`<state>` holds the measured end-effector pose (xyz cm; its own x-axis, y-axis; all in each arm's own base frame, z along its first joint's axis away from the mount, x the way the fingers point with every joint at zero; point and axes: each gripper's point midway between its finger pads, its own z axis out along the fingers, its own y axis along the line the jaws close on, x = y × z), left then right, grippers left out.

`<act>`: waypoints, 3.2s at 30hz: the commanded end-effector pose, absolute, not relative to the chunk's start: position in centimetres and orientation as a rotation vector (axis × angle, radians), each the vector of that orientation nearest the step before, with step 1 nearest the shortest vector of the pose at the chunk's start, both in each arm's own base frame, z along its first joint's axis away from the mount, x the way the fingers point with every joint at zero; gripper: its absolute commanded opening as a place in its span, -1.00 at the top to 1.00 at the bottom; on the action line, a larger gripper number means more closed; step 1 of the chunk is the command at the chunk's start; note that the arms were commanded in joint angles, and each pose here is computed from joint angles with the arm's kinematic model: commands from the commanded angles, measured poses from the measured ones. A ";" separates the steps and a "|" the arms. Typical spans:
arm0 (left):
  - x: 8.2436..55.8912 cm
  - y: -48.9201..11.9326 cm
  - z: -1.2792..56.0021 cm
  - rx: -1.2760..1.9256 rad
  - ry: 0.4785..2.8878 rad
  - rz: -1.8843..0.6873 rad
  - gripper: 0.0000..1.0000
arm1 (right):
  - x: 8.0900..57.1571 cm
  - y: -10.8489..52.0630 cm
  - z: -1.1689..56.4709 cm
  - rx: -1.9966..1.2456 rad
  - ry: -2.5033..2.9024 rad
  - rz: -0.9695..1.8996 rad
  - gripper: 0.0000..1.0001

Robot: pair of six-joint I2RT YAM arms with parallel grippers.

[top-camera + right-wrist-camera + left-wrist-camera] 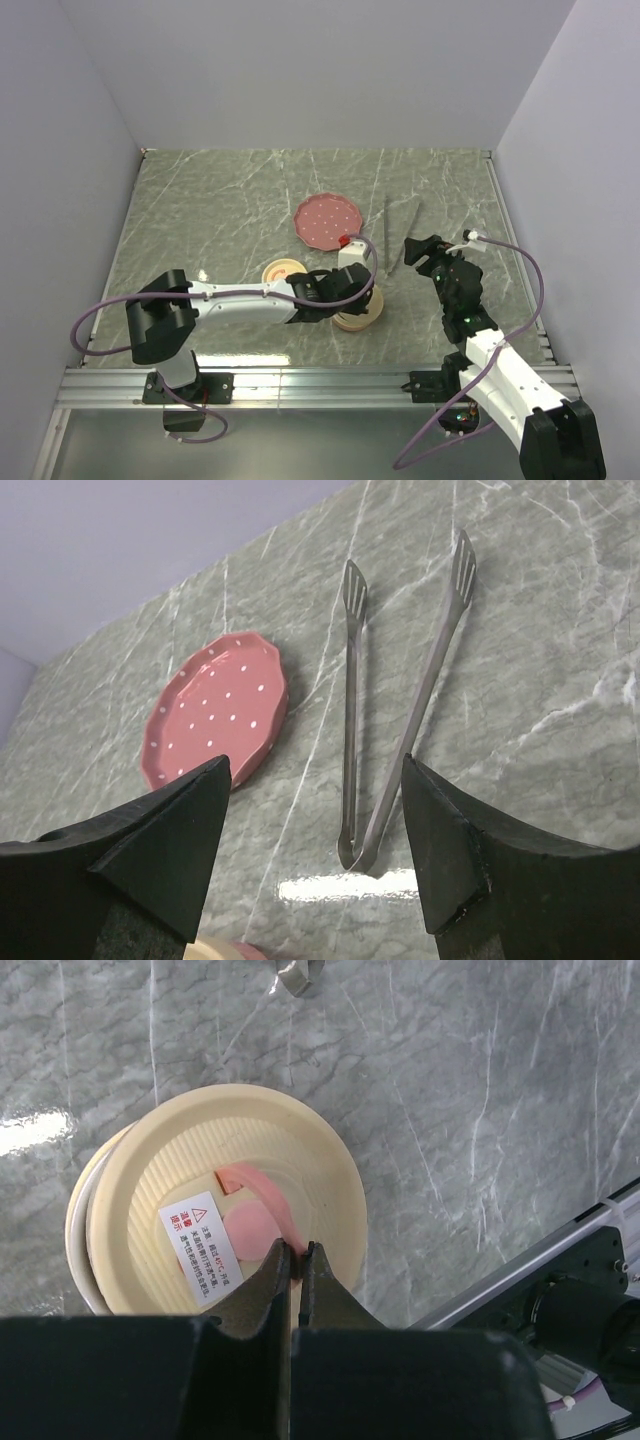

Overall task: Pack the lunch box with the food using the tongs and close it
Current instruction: Put the lid back on the lunch box, then move the lunch box

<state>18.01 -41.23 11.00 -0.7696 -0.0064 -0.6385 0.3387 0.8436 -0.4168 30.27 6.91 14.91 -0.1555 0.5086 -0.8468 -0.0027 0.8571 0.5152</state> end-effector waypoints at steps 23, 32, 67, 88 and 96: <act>18.1 -37.8 8.7 0.132 2.379 -0.531 1.00 | 30.4 6.9 15.2 0.394 1.659 0.484 -0.51; 18.4 -38.2 5.2 0.151 2.455 -0.522 1.00 | 30.3 7.1 15.4 0.382 1.655 0.492 -0.51; 24.5 -35.2 4.8 0.115 2.365 -0.459 1.00 | 30.7 7.6 15.1 0.357 1.678 0.500 -0.51; 22.6 -34.6 12.6 0.171 2.215 -0.454 -0.27 | 30.9 7.9 15.1 0.336 1.683 0.504 -0.51; 24.4 -28.2 17.0 0.028 2.044 -0.388 -0.33 | 31.0 8.0 14.9 0.330 1.690 0.501 -0.51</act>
<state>22.52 -31.95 15.07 -0.5790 -0.0871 -0.8106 0.2565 0.9243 -0.2825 30.44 8.03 13.54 -0.2216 0.4890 -0.8436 -0.0379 0.8602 0.5086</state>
